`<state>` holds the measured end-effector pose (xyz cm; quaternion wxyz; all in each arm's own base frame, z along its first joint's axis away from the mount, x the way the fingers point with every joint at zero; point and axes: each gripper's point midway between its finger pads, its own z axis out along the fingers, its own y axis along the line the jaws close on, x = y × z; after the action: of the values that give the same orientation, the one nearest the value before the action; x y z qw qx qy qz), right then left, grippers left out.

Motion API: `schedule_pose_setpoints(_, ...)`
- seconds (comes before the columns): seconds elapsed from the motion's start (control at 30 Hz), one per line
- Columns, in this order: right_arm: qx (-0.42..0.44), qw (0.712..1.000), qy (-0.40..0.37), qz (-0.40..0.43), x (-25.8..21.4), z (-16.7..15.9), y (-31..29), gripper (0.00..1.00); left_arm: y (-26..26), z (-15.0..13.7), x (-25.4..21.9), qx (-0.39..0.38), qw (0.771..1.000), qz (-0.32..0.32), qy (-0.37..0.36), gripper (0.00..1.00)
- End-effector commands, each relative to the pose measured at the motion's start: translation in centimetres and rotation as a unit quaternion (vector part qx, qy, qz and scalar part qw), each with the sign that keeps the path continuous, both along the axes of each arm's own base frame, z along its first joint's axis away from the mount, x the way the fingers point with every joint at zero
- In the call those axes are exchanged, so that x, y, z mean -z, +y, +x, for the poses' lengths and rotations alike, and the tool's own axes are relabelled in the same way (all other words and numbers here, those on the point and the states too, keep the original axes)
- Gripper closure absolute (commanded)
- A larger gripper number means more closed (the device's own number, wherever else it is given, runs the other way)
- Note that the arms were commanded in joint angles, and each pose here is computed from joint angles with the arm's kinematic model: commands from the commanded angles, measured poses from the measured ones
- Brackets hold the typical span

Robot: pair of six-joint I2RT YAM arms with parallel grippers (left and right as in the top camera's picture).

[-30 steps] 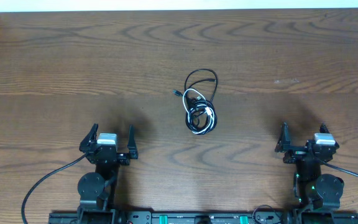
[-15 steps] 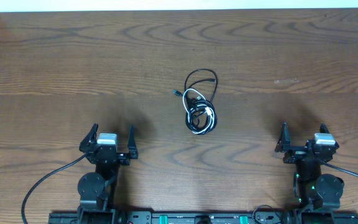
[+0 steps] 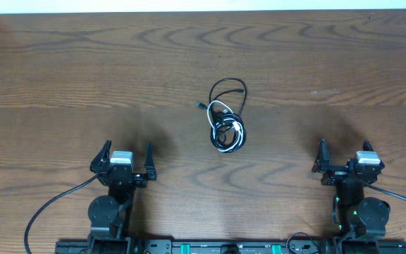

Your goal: Untangle cables

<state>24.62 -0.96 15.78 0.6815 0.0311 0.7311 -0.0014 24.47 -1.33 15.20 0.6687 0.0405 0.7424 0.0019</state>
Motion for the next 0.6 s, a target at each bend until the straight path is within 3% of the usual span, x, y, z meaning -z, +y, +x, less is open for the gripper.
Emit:
schedule_pose_setpoints(0.0, 0.002, 1.0, 0.001, -0.003, 0.1, 0.0, 0.0, 0.01, 0.5, -0.1, 1.5, -0.013, 1.0, -0.003, 0.025, 0.02)
schedule_pose_setpoints(0.57, 0.002, 1.0, 0.001, -0.003, 0.1, 0.0, 0.0, 0.01, 0.6, 0.0, -0.4, -0.019, 0.999, -0.026, -0.006, 0.02)
